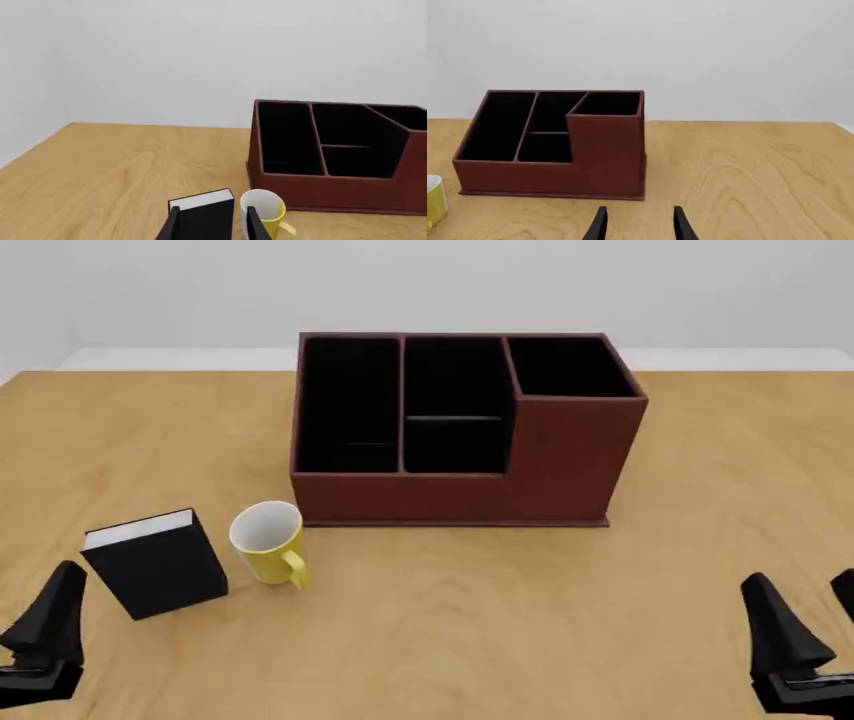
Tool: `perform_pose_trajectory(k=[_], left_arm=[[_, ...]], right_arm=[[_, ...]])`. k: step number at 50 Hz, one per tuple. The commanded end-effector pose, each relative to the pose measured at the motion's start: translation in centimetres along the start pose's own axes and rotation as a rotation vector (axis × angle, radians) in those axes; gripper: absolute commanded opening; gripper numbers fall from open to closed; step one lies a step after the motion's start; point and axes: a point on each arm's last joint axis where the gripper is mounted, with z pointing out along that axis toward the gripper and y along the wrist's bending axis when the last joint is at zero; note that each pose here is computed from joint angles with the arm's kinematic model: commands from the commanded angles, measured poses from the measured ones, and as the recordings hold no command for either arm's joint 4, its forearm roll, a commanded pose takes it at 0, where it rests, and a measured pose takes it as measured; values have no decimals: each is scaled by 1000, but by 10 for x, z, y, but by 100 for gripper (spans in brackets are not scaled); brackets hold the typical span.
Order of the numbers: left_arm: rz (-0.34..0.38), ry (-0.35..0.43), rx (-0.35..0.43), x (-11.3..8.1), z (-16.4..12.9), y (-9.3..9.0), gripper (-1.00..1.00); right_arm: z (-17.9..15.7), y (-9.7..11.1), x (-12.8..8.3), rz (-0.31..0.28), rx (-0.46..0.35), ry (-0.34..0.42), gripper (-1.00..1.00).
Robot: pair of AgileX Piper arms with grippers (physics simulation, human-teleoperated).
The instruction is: Pick up the yellow and white mug and place it to the right of the caddy.
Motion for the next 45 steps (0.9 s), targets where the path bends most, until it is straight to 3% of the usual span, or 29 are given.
perform_pose_trajectory(k=[1,22,45], left_arm=[[35,51,29,14,-5,-1,100],[60,55,53,7,-5,-3,100],[75,36,56,-10,-7,-3,100]], right_arm=[[-5,-1,7,-18,22,17,100],[1,4,7,-42,-64,36,100],[25,24,10,-68,-281,69,100]])
